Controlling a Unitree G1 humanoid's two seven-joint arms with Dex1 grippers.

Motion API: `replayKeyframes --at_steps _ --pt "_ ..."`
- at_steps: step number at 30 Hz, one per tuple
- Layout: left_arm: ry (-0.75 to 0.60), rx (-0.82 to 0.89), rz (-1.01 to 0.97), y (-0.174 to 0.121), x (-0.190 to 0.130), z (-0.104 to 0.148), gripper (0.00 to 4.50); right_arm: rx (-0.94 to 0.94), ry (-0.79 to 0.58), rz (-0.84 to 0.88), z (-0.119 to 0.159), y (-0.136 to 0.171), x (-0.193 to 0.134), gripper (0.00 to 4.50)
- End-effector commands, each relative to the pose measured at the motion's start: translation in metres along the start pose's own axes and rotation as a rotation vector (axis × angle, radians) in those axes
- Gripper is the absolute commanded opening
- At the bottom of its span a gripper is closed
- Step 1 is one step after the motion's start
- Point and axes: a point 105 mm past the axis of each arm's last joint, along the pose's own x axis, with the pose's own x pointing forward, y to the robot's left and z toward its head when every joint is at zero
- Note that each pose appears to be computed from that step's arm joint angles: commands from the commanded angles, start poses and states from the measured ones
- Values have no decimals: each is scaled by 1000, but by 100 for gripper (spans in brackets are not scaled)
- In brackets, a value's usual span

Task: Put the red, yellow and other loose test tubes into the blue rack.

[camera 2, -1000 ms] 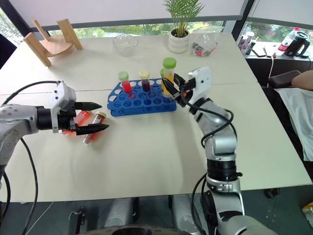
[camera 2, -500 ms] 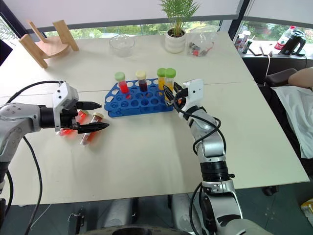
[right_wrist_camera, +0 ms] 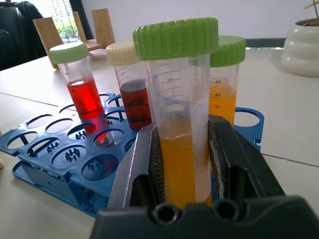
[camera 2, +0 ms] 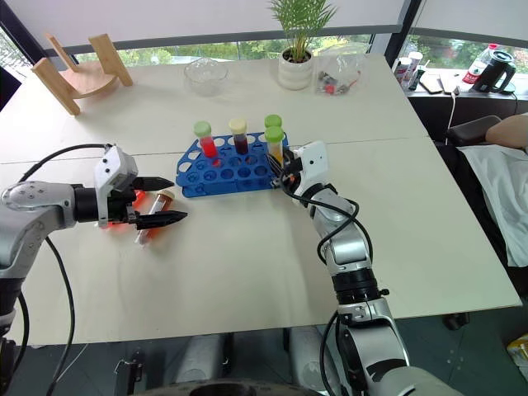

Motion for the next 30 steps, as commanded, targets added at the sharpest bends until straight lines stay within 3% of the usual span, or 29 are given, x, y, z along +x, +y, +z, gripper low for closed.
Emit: replayKeyframes --at_steps 1,4,5,11,19,22,26,30 --pt "-37 43 12 1 -5 13 450 -26 -71 24 20 7 -3 261" --pt "-56 34 45 8 -10 20 450 -36 -84 50 27 14 -8 429" --pt "-49 38 74 12 -13 22 450 -53 -91 63 31 16 -10 446" --pt "117 -52 178 33 -34 36 450 -83 -74 247 63 31 -36 446" --pt "396 -277 217 45 -30 34 450 -149 292 837 53 62 -107 446" --pt "485 -325 206 41 -23 28 450 -149 292 878 54 66 -107 446" --pt "548 -512 280 50 -20 24 450 -139 246 834 55 73 -93 446" --pt "660 -500 223 36 -15 20 450 -80 234 785 49 78 -99 446"
